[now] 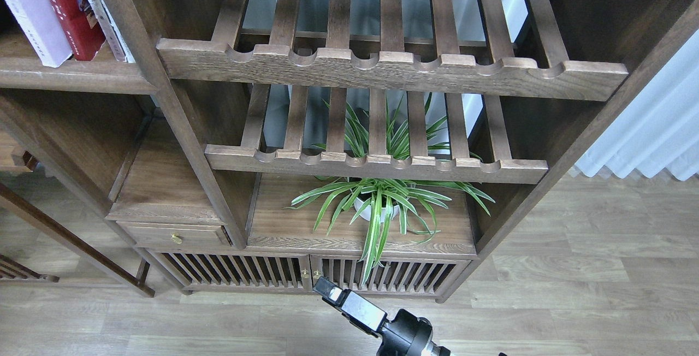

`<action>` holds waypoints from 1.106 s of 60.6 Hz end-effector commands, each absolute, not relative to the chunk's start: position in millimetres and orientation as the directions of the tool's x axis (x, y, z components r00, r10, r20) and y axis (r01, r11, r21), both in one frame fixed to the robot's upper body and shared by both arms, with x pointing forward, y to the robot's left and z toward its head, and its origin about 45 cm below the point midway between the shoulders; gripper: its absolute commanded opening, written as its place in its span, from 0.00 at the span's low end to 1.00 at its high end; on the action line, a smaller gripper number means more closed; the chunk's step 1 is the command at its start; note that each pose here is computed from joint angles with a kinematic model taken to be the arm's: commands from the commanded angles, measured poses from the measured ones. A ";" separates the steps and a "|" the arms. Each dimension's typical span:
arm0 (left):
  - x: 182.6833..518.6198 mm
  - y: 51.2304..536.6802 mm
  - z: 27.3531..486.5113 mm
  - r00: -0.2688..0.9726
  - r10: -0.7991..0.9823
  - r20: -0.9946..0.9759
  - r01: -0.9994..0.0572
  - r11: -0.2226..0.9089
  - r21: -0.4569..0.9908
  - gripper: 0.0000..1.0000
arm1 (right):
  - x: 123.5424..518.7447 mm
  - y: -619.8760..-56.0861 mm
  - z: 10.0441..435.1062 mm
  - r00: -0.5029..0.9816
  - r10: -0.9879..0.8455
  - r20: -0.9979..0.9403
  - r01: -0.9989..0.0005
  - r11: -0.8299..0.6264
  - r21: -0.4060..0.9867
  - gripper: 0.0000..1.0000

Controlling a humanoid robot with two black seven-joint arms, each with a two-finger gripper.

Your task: Organize books on shelf

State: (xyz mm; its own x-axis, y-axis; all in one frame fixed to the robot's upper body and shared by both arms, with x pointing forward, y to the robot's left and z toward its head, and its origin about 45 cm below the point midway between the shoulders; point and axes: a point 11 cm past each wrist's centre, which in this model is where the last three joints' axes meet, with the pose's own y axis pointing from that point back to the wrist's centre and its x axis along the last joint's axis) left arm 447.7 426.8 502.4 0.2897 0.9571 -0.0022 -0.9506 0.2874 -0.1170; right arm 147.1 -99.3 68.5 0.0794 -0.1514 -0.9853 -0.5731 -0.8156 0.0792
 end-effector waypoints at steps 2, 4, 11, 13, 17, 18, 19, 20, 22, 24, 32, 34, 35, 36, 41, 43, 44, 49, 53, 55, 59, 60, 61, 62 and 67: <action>457.8 417.1 498.8 0.306 0.952 -0.021 -0.948 0.303 -0.101 0.02 | 146.7 -98.7 68.4 0.079 -0.151 -0.985 -0.573 -0.816 0.079 1.00; 460.0 416.0 498.2 0.307 0.951 -0.024 -0.948 0.304 -0.096 0.02 | 146.9 -97.1 69.1 0.079 -0.147 -0.986 -0.573 -0.816 0.075 1.00; 467.9 405.6 499.6 0.324 0.945 -0.031 -0.943 0.321 -0.088 0.03 | 147.2 -94.4 70.2 0.079 -0.139 -0.987 -0.574 -0.816 0.069 1.00; 469.5 404.1 500.9 0.326 0.945 -0.031 -0.943 0.322 -0.087 0.03 | 147.2 -93.9 70.4 0.080 -0.138 -0.987 -0.574 -0.816 0.068 1.00; 473.5 400.1 499.7 0.330 0.944 -0.027 -0.942 0.328 -0.071 0.05 | 147.3 -93.3 70.6 0.080 -0.136 -0.987 -0.575 -0.816 0.066 1.00; 474.3 399.0 499.3 0.332 0.943 -0.027 -0.942 0.329 -0.068 0.05 | 147.3 -93.3 70.6 0.080 -0.136 -0.987 -0.575 -0.816 0.066 1.00; 475.3 397.5 499.4 0.334 0.942 -0.029 -0.941 0.332 -0.067 0.07 | 147.3 -93.3 70.6 0.080 -0.136 -0.987 -0.575 -0.816 0.066 1.00; 476.1 395.9 498.6 0.337 0.941 -0.030 -0.940 0.335 -0.065 0.08 | 147.3 -92.8 70.8 0.080 -0.135 -0.988 -0.575 -0.816 0.065 1.00; 477.2 393.1 496.4 0.342 0.939 -0.027 -0.939 0.340 -0.058 0.16 | 147.3 -93.3 70.6 0.080 -0.136 -0.987 -0.575 -0.816 0.066 1.00; 478.1 391.5 494.3 0.344 0.939 -0.025 -0.938 0.343 -0.050 0.24 | 147.3 -93.3 70.6 0.080 -0.136 -0.987 -0.575 -0.816 0.066 1.00; 480.6 381.4 486.5 0.375 0.925 -0.059 -0.927 0.372 -0.050 0.44 | 149.3 -95.1 70.9 0.079 -0.136 -0.988 -0.584 -0.809 0.065 1.00; 480.9 379.1 485.5 0.386 0.919 -0.079 -0.922 0.382 -0.059 0.49 | 151.9 -96.9 71.4 0.080 -0.137 -0.987 -0.593 -0.803 0.063 1.00; 480.9 378.3 484.9 0.389 0.917 -0.087 -0.921 0.385 -0.062 0.50 | 152.7 -97.1 71.7 0.081 -0.136 -0.987 -0.595 -0.801 0.062 1.00; 480.8 378.3 484.5 0.391 0.916 -0.092 -0.920 0.387 -0.064 0.51 | 153.2 -96.9 72.0 0.081 -0.135 -0.987 -0.597 -0.800 0.061 1.00; 477.1 379.9 473.1 0.417 0.892 -0.174 -0.909 0.408 -0.086 0.52 | 159.7 -94.9 74.2 0.083 -0.123 -0.989 -0.616 -0.786 0.047 1.00; 475.9 382.3 471.7 0.417 0.890 -0.184 -0.909 0.407 -0.089 0.52 | 160.8 -94.6 73.9 0.080 -0.122 -0.989 -0.620 -0.784 0.046 1.00; 475.4 382.9 472.1 0.417 0.889 -0.187 -0.909 0.407 -0.092 0.52 | 160.8 -94.2 73.6 0.079 -0.121 -0.989 -0.620 -0.783 0.046 1.00; 471.4 387.8 472.2 0.423 0.879 -0.220 -0.906 0.407 -0.117 0.52 | 161.5 -90.2 74.8 0.079 -0.111 -0.991 -0.621 -0.783 0.039 1.00; 465.8 392.5 473.4 0.434 0.865 -0.253 -0.901 0.406 -0.154 0.52 | 162.8 -89.5 75.3 0.082 -0.111 -0.990 -0.619 -0.784 0.036 1.00; 462.7 394.9 472.4 0.438 0.858 -0.269 -0.898 0.405 -0.170 0.52 | 163.8 -89.9 75.7 0.084 -0.111 -0.990 -0.621 -0.783 0.035 1.00; 452.8 404.6 466.6 0.437 0.848 -0.301 -0.898 0.392 -0.201 0.52 | 165.8 -87.4 77.7 0.087 -0.102 -0.991 -0.625 -0.780 0.025 1.00; 450.8 406.9 466.6 0.435 0.848 -0.302 -0.898 0.388 -0.206 0.52 | 165.8 -87.4 77.7 0.087 -0.102 -0.991 -0.625 -0.780 0.025 1.00; 449.6 408.4 464.7 0.433 0.848 -0.306 -0.899 0.385 -0.207 0.52 | 166.2 -87.7 77.8 0.087 -0.102 -0.991 -0.626 -0.779 0.025 1.00; 444.8 413.5 462.7 0.429 0.847 -0.314 -0.901 0.375 -0.219 0.52 | 168.1 -89.7 78.1 0.086 -0.101 -0.991 -0.634 -0.773 0.024 1.00; 428.9 429.8 457.7 0.411 0.851 -0.328 -0.906 0.341 -0.251 0.52 | 173.5 -93.9 79.6 0.091 -0.103 -0.990 -0.647 -0.762 0.020 1.00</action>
State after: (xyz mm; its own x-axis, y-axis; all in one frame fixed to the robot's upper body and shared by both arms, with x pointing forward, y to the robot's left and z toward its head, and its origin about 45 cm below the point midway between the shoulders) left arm 449.3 409.0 464.6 0.4311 0.8493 -0.3046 -0.9004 0.3829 -0.2068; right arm 166.8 -89.1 77.6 0.0857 -0.1029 -0.9910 -0.6296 -0.7765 0.0262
